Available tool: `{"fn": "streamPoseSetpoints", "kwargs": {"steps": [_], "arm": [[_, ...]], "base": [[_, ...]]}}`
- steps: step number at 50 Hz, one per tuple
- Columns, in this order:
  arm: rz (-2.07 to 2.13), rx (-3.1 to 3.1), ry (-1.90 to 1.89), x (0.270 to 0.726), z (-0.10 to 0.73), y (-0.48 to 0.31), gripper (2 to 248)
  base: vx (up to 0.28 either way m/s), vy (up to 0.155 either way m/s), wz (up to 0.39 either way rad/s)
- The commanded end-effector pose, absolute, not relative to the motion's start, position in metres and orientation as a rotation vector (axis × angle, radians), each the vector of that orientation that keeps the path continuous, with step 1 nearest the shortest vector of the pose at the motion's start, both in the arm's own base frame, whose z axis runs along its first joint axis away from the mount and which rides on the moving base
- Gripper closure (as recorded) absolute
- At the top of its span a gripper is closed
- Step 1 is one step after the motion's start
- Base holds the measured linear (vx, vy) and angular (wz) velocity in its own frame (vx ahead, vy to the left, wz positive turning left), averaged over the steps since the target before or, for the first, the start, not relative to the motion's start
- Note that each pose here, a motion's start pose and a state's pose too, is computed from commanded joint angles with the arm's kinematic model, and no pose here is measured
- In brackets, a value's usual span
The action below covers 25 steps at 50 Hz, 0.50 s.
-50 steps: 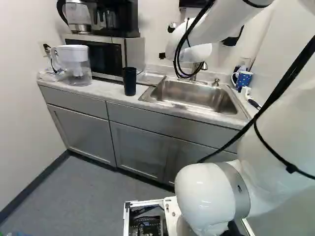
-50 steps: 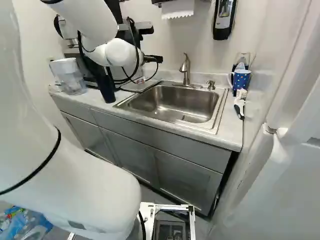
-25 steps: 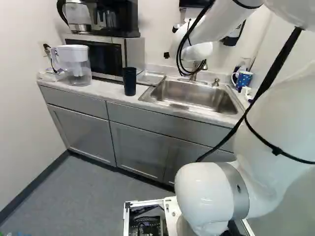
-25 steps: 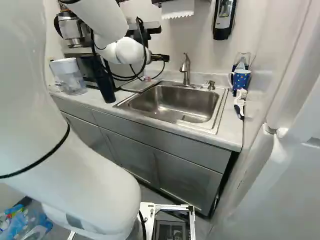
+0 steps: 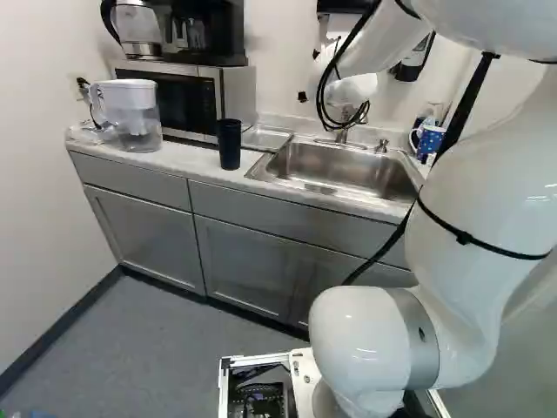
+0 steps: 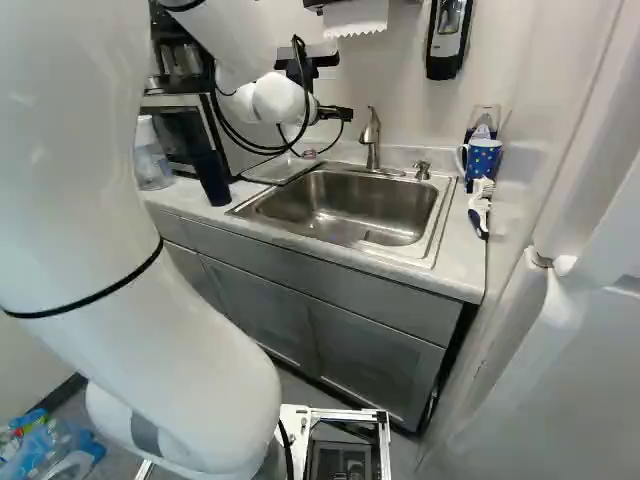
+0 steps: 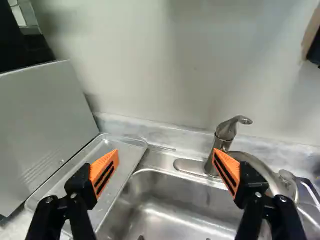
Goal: Rinse the cup and place it in the tray
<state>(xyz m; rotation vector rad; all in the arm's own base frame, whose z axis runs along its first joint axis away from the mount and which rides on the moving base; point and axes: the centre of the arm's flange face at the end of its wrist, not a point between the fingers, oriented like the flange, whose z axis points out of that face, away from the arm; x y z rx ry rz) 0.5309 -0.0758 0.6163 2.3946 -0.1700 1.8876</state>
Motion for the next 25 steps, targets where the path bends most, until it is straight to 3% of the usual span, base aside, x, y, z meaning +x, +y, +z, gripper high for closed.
{"fn": "streamPoseSetpoints", "kwargs": {"steps": [25], "arm": [[1.865, 2.377, -0.218, 0.569, 0.614, -0.105, 3]], "base": [[0.0, 0.0, 0.0]]}}
